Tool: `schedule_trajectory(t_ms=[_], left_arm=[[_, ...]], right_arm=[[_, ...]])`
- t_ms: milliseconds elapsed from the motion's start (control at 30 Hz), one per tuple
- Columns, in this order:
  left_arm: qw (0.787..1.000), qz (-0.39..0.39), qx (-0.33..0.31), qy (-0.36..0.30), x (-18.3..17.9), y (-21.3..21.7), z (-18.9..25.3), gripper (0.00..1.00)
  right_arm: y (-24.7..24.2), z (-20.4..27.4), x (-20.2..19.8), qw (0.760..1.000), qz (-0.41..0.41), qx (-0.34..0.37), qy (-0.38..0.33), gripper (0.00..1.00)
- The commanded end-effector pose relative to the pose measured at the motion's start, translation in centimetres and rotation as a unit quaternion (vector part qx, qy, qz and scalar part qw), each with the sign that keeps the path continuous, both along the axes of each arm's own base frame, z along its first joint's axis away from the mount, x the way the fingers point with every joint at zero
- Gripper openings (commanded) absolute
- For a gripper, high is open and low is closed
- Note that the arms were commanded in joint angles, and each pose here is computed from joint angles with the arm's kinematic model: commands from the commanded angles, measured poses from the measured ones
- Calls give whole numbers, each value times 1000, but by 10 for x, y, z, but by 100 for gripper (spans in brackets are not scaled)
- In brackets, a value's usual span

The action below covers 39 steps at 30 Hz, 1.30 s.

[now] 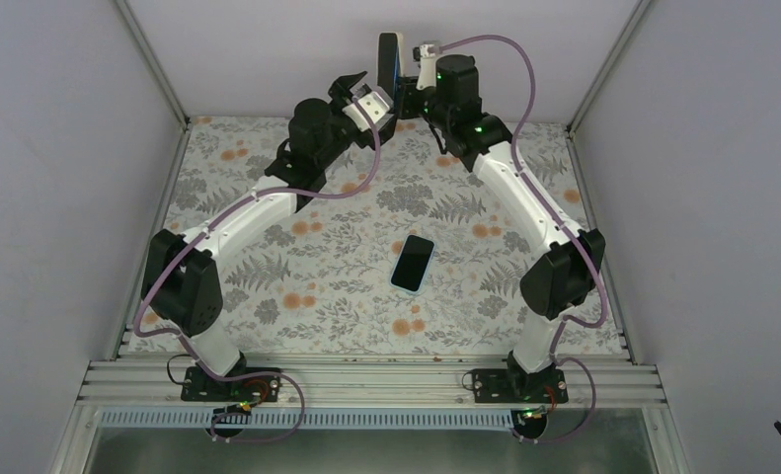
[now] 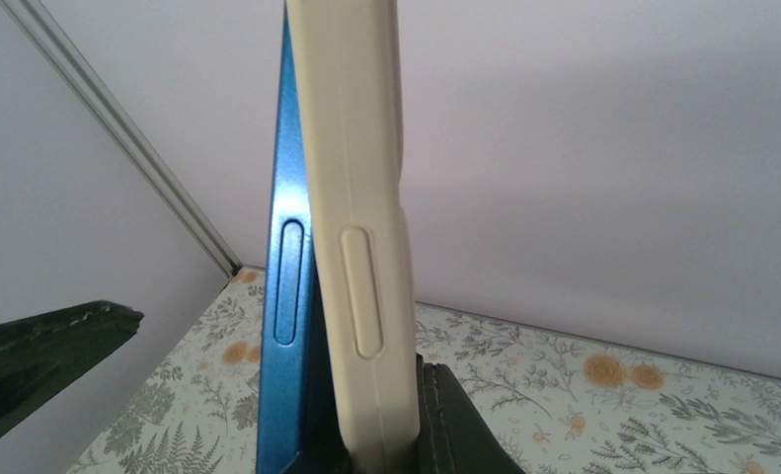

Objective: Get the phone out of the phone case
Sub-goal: Remove the phone case from the phone.

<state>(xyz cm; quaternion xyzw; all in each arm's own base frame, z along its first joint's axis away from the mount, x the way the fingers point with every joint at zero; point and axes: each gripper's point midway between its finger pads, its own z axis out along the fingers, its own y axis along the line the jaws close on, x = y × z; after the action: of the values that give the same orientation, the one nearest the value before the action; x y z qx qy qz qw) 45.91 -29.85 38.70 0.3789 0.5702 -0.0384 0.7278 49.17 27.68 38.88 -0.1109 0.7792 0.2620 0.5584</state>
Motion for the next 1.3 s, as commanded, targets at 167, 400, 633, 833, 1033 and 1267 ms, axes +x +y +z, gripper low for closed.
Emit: schedule_trajectory(t_ms=[167,400,633,833,1033,1267], left_arm=[[995,82,-45,-19,19,21,26,95],[955,265,-78,-104,32,86,46,90],[925,308,-82,-205,2,102,76,62],[889,344,-62,-294,-20,103,96,48],[846,380,-34,-374,-40,111,115,29],[816,393,-23,-424,-62,116,129,29]], right_arm=[[12,36,-14,998,32,45,-36,3],[33,40,-44,990,130,54,-30,3],[58,12,-96,954,299,1,0,3],[55,-19,-108,940,337,-11,47,3],[56,-37,-125,920,381,-20,90,3],[54,-58,-138,906,405,-24,119,3]])
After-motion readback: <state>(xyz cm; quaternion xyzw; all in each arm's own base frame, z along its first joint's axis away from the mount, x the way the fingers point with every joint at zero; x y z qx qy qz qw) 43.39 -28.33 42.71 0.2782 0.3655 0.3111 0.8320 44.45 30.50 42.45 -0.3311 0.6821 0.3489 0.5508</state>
